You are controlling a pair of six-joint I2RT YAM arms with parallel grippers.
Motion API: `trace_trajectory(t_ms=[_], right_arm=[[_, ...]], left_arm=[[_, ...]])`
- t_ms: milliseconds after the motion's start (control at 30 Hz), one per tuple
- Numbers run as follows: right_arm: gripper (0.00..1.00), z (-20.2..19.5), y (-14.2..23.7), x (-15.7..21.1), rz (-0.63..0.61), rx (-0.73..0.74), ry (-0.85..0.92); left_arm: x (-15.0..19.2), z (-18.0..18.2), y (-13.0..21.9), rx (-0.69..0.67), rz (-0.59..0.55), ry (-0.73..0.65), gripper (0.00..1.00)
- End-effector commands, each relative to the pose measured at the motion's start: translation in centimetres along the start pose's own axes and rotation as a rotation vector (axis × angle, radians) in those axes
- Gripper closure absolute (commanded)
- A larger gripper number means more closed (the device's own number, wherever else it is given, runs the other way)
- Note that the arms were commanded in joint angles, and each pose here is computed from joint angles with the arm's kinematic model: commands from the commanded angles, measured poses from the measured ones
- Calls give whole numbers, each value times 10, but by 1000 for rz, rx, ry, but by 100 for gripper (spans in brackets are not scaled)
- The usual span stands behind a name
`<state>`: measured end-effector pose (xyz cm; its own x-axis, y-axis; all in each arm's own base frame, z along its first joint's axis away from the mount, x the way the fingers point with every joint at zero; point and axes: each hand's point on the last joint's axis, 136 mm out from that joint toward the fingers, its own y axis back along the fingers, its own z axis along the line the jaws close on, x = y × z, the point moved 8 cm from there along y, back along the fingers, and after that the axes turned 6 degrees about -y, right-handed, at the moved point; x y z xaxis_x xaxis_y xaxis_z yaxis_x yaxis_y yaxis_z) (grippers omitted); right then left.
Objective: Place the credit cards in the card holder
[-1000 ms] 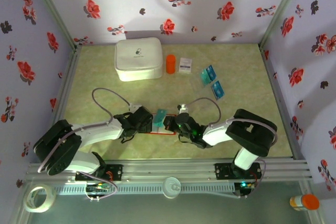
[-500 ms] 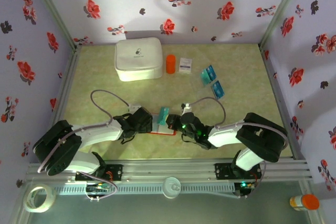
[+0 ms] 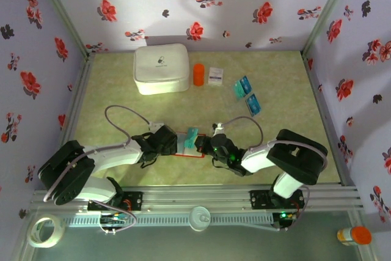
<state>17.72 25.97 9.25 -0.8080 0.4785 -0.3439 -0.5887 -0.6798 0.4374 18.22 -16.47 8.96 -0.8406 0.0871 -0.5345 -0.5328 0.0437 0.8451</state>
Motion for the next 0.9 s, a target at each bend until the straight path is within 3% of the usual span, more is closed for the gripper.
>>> trace_trajectory(t_ms=[0,867], right_arm=[[100,-7,0,0,-29,8,-25],[100,-5,3,7,-27,-61,-75]], left_arm=[[19,15,-6,-76,72,-35,1],[23,17,-7,-82,76,-36,1]])
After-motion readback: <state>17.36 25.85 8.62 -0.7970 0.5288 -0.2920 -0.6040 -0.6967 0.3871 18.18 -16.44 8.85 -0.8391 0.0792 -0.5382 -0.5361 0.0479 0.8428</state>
